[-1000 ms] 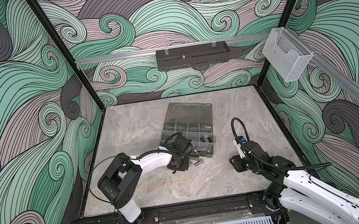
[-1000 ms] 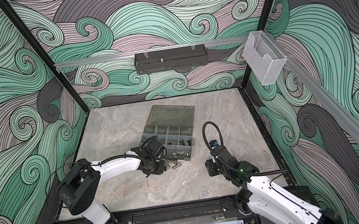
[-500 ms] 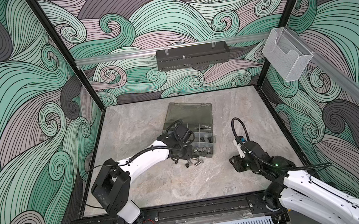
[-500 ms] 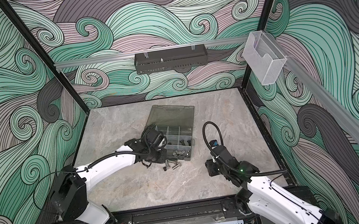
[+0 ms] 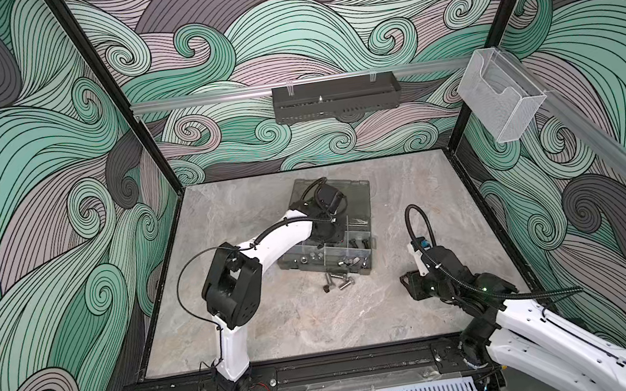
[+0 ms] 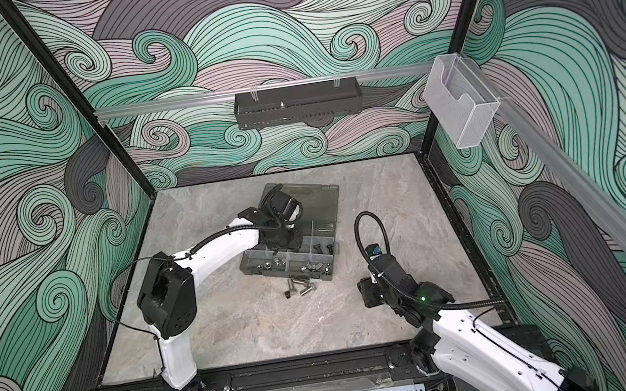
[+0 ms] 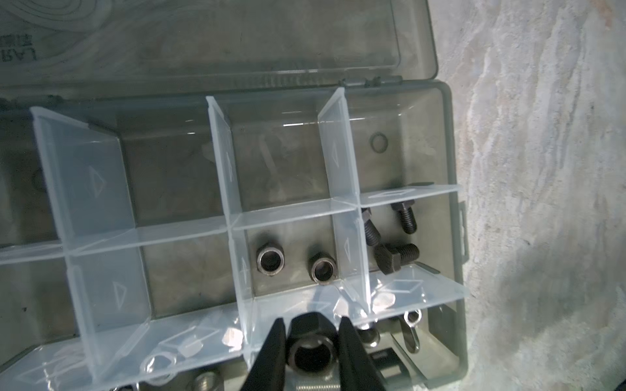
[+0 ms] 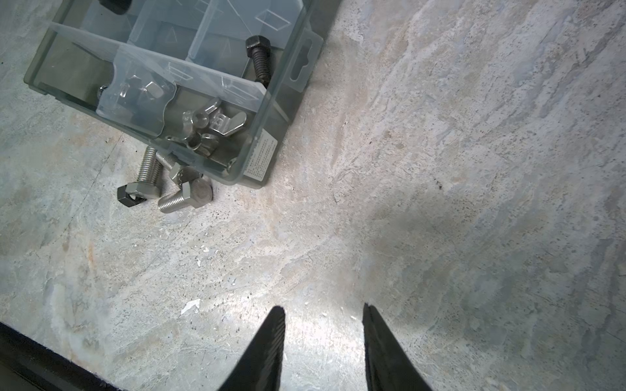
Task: Sort the screws and nuts into containers
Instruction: 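Carry the black nut into the compartment and open the left gripper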
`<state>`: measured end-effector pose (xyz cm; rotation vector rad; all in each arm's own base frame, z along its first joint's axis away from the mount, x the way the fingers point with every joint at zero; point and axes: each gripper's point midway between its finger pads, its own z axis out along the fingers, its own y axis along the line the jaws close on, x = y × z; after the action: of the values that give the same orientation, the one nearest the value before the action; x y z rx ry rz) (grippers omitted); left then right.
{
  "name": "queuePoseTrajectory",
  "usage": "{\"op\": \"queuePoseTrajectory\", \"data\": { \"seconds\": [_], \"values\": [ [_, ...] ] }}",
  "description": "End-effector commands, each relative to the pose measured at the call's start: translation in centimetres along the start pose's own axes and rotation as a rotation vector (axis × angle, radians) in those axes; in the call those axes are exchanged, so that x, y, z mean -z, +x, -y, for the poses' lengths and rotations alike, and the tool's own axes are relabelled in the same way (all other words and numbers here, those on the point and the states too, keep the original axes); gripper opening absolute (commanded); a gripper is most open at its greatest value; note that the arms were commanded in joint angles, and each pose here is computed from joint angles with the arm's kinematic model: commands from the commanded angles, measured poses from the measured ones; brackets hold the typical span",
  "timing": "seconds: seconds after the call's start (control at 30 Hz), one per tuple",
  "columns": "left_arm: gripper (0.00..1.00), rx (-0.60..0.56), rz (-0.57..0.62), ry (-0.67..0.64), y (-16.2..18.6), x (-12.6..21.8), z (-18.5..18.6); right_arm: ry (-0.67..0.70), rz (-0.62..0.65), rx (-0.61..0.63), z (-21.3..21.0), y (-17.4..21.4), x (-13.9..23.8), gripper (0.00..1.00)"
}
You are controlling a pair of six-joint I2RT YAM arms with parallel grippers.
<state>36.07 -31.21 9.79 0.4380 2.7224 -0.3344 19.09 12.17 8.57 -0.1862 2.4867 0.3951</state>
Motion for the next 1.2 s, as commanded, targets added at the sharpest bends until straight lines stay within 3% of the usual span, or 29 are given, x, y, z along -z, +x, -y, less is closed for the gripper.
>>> {"op": "queuePoseTrajectory", "data": {
  "seconds": [0.0, 0.4, 1.17],
  "values": [
    [0.27, 0.0, -0.024, -0.002, -0.3, -0.3, -0.2, 0.007, -0.01, -0.009, 0.3, 0.5, -0.3, 0.4],
    [0.41, 0.011, -0.029, 0.012, -0.2, -0.6, -0.1, 0.006, -0.008, -0.008, 0.3, 0.5, -0.3, 0.4],
    [0.43, 0.035, 0.018, 0.045, 0.6, 2.4, -0.1, 0.007, -0.011, -0.009, 0.3, 0.5, -0.3, 0.4]
  ]
}}
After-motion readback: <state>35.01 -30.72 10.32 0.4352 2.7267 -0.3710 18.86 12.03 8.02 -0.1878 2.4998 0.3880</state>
